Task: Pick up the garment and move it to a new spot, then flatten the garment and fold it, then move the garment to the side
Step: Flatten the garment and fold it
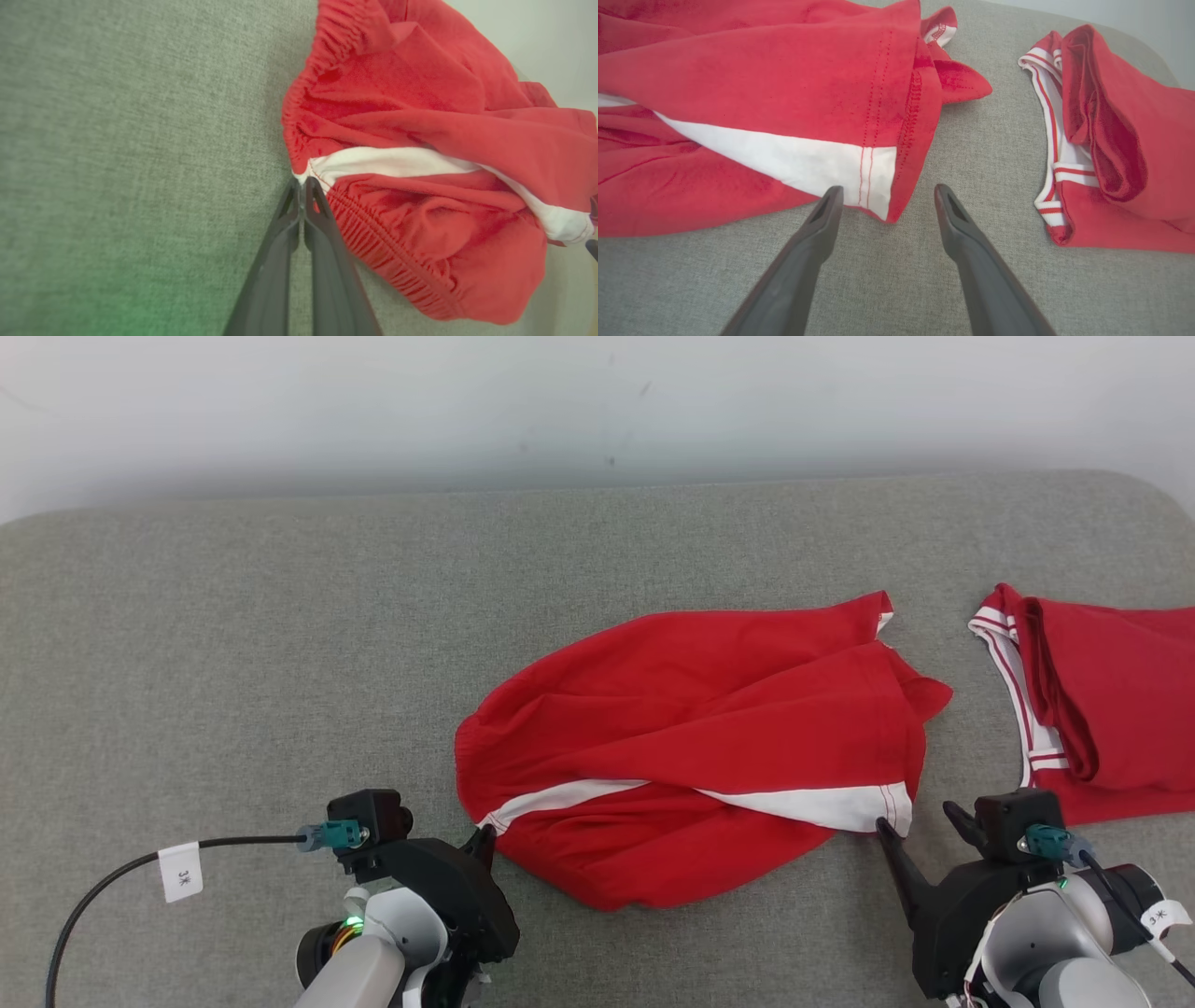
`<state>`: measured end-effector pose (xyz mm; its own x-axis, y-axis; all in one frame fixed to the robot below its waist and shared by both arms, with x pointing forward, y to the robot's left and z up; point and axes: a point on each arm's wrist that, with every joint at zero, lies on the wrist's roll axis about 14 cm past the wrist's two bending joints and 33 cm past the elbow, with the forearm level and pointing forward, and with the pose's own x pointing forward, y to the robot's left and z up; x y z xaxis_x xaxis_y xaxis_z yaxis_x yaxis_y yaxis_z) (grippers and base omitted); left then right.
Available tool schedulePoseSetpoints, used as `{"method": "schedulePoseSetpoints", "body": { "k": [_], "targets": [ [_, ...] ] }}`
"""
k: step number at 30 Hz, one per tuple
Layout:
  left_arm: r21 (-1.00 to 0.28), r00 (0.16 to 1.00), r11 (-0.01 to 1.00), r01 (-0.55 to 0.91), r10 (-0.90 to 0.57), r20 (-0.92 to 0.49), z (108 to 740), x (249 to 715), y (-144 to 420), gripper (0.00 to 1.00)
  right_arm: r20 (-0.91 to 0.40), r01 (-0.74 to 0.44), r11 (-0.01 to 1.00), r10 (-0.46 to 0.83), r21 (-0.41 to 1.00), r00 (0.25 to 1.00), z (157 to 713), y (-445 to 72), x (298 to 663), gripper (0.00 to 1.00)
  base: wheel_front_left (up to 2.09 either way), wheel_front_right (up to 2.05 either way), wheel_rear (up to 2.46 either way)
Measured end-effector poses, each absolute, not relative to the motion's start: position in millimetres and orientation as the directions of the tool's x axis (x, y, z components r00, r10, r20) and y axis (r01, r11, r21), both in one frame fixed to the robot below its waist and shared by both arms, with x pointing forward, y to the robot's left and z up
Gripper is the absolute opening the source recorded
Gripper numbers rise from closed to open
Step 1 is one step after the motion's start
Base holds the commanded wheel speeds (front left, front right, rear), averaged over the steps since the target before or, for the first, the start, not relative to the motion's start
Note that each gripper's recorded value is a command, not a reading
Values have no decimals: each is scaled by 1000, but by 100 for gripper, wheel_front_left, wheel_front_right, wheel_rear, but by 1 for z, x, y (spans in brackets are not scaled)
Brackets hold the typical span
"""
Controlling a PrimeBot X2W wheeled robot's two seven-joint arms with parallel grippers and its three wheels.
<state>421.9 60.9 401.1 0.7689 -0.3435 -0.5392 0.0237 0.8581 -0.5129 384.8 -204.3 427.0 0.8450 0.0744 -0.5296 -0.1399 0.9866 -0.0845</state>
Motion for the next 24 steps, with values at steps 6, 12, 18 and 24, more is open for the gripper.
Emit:
{"method": "schedulePoseSetpoints", "body": {
  "k": [6, 12, 18, 24],
  "targets": [
    [-514, 774, 858, 27, -343, -532, 403, 423, 61, 0, -534, -138, 987, 74, -82, 842, 422, -204, 385, 82, 0, 0, 0],
    [-510, 774, 859, 30, -343, -532, 404, 424, 61, 0, -536, -140, 987, 78, -75, 841, 418, -203, 386, 75, 0, 0, 0],
    [-509, 776, 860, 29, -341, -531, 403, 424, 62, 0, -533, -153, 985, 91, -74, 841, 417, -199, 392, 52, 0, 0, 0],
    [-508, 787, 861, 30, -334, -519, 406, 424, 64, 0, -528, -169, 984, 111, -63, 842, 416, -195, 394, 0, 0, 0, 0]
  ]
}}
